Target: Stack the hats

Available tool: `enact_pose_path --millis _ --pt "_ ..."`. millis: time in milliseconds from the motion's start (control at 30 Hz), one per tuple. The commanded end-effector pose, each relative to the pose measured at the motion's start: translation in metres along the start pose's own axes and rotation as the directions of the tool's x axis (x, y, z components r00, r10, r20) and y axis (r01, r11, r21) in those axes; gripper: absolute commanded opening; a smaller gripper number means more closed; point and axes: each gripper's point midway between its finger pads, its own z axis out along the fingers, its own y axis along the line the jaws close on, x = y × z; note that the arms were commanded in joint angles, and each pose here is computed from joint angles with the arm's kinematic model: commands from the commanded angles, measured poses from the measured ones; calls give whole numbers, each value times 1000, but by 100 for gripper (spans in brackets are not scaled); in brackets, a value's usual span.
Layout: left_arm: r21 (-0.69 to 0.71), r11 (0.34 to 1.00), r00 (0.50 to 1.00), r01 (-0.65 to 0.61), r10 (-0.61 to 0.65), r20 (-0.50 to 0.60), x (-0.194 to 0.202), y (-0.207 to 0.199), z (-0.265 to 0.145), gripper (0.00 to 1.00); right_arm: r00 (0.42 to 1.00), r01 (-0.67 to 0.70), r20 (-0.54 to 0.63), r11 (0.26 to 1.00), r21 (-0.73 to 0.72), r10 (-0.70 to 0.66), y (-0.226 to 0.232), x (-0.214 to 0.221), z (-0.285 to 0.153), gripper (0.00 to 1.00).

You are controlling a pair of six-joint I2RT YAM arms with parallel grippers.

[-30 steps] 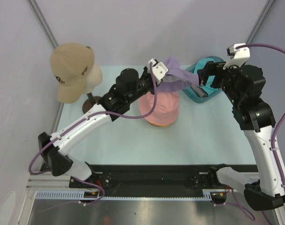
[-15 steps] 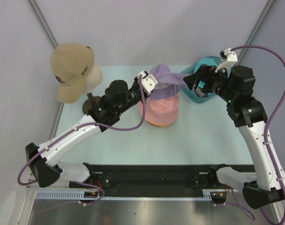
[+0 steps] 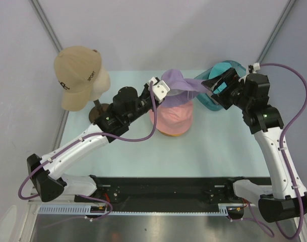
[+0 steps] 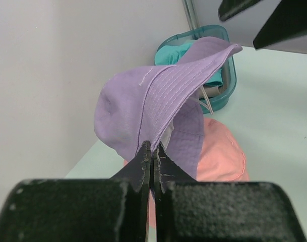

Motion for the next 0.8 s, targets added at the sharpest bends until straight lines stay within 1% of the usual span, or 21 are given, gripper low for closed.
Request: enact_pose_path --millis 0,100,200,267,333,367,400,433,467,533,567,600,633,667,700,767 --pt "-40 999 997 -17 19 70 -24 10 -13 0 992 -123 -5 992 12 123 -4 6 6 91" --pt "-41 999 997 -17 21 79 -26 9 -16 0 993 -118 28 993 7 118 -8 4 9 91" --pt "-34 999 996 -23 25 81 -25 7 -18 0 991 -131 11 991 -11 131 -9 7 24 91" --pt "-30 999 996 -26 28 79 -24 6 -20 0 992 -129 -7 991 -22 129 -7 8 37 89" --pt "-25 999 996 -31 33 79 -24 5 -22 0 993 -114 -8 993 -37 114 -1 9 44 84" --pt "-19 999 997 -33 34 75 -21 3 -22 0 994 -111 -11 993 -39 111 -2 9 48 80" --pt "-19 999 997 -36 38 74 -20 3 -24 0 994 -110 -17 993 -37 109 -3 10 54 67" --pt "-17 999 997 -37 38 70 -18 2 -24 0 994 -106 -17 992 -68 106 3 7 57 60" --pt "-23 999 997 -41 42 69 -16 3 -25 0 995 -103 -27 991 -84 101 6 8 61 44" --pt "-34 998 997 -46 48 59 -11 4 -24 0 995 -92 -41 986 -141 87 19 5 66 26" --pt "-56 997 996 -53 57 62 -11 8 -22 0 995 -95 -45 983 -157 89 23 3 70 10" --pt "-74 996 996 -58 62 58 -10 10 -21 0 996 -90 -40 976 -199 84 33 0 70 3" --pt "-108 991 993 -82 90 70 -14 17 -20 0 995 -96 -38 971 -218 90 39 -3 70 0" --pt "-168 981 993 -95 104 51 -13 29 -19 0 994 -108 -36 965 -238 102 45 -6 70 0" --pt "-205 973 992 -108 119 45 -15 37 -16 0 996 -94 -22 953 -289 92 60 -13 67 0" --pt "-288 945 983 -158 178 45 -24 56 -17 0 997 -79 -25 944 -319 74 74 -15 66 0"
